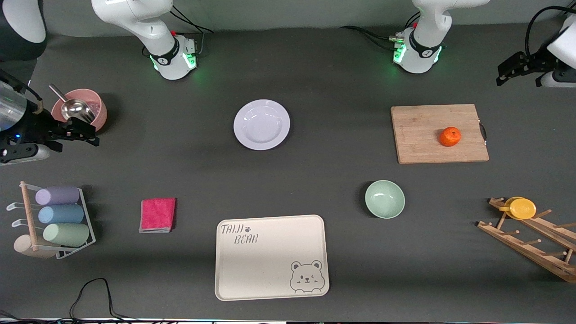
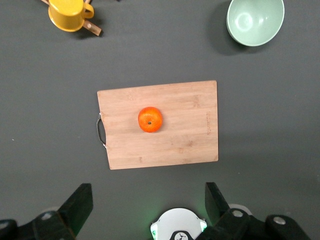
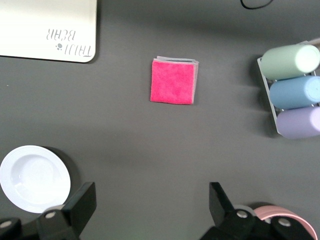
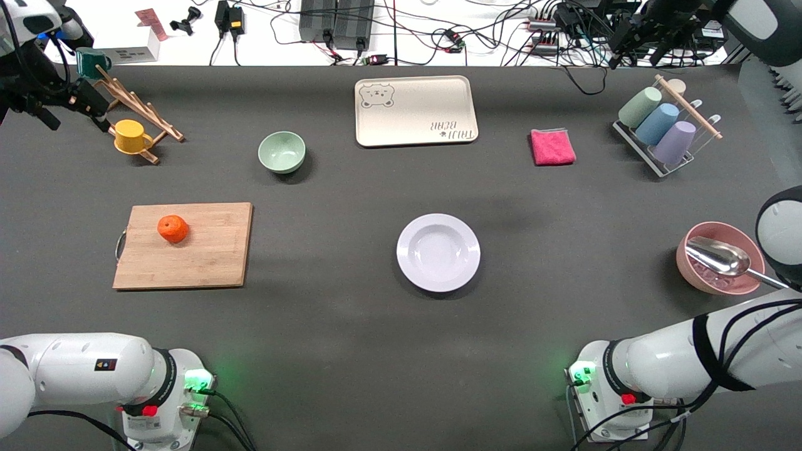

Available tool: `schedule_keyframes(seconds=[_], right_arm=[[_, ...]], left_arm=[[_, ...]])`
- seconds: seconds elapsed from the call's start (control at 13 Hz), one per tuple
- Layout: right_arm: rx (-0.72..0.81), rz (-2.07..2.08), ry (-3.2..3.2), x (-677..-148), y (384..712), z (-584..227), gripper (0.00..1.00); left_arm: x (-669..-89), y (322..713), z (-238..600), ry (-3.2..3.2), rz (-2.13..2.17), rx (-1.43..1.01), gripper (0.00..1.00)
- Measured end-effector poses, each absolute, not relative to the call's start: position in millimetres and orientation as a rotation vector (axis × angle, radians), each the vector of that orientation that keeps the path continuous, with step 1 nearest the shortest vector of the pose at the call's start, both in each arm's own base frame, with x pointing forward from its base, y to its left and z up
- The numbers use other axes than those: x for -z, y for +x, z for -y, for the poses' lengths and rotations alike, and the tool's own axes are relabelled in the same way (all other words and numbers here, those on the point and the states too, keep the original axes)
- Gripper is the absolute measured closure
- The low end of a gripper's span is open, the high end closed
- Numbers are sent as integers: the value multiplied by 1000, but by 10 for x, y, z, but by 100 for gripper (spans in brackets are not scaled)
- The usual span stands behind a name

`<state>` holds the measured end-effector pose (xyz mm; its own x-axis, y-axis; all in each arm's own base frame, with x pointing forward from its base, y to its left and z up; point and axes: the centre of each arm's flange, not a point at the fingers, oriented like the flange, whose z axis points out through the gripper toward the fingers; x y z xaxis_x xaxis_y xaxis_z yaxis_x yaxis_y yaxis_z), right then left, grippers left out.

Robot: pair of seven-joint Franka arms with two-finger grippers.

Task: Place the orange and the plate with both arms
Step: 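Move the left gripper over the orange on the cutting board, then lower the left gripper and grasp the orange while the right gripper advances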

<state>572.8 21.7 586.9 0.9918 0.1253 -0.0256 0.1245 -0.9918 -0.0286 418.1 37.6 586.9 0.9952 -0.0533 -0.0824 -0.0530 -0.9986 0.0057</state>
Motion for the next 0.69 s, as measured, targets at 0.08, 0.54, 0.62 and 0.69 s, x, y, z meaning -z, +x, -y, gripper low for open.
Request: schedule_keyframes(seconds=[0.08,0.54,0.62,0.69], right_arm=[[-43,198,-3100,-5839,5748,-271,0],[-95,179,-3078,-5621,5843,-281,0],[-99,172,-3078,-5604,5851,-260,0],[-101,164,-3077,-5592,5858,-235,0]], left_arm=[[-5855,4139,-407,3134,72,128,0],[-5015,4239,-506,3140,41,58,0],[-4759,4260,-499,3142,44,44,0],[-4499,4279,-491,3144,47,28,0]])
